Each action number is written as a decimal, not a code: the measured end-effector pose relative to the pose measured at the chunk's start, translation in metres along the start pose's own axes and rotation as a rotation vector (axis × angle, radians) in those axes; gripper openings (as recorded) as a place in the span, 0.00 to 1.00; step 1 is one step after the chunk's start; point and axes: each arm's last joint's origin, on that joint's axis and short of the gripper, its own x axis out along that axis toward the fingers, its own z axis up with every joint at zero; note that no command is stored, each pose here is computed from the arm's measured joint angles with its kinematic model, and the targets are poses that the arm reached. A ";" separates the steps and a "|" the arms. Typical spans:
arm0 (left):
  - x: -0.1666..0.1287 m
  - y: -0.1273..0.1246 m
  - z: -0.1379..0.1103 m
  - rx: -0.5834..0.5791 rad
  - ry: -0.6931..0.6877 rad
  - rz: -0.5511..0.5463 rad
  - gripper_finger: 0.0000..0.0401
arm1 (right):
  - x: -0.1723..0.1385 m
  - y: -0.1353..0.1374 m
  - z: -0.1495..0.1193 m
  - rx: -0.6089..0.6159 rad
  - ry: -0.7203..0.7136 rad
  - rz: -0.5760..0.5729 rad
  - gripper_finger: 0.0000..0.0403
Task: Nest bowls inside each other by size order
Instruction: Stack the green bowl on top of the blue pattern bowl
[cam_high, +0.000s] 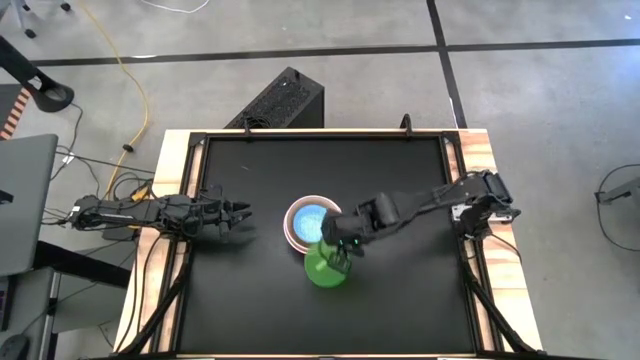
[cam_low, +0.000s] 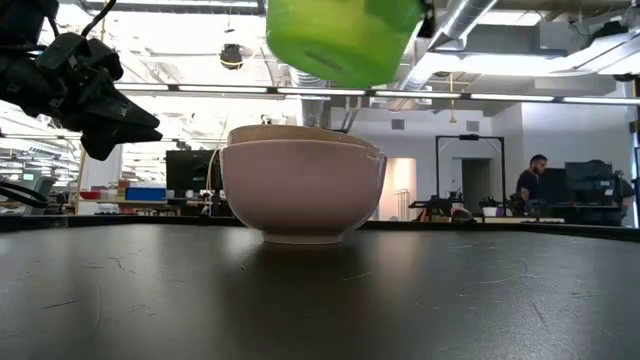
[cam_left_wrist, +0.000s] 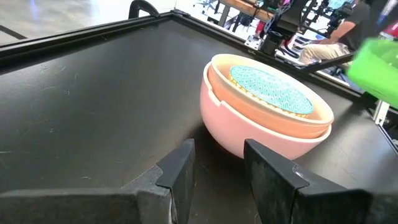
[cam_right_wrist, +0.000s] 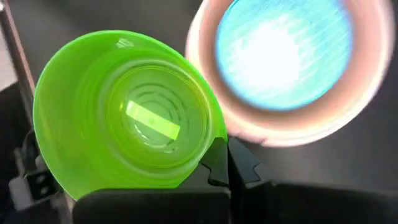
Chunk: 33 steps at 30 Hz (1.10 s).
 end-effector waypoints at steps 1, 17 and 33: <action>0.000 0.000 0.000 0.000 0.000 0.000 0.32 | 0.000 -0.006 0.006 -0.001 -0.010 -0.007 0.00; 0.000 0.000 0.000 0.001 0.001 0.000 0.32 | 0.013 -0.085 0.055 0.014 -0.097 -0.037 0.00; 0.000 0.000 0.000 0.001 0.003 -0.001 0.32 | 0.058 -0.096 0.063 -0.010 -0.035 -0.075 0.00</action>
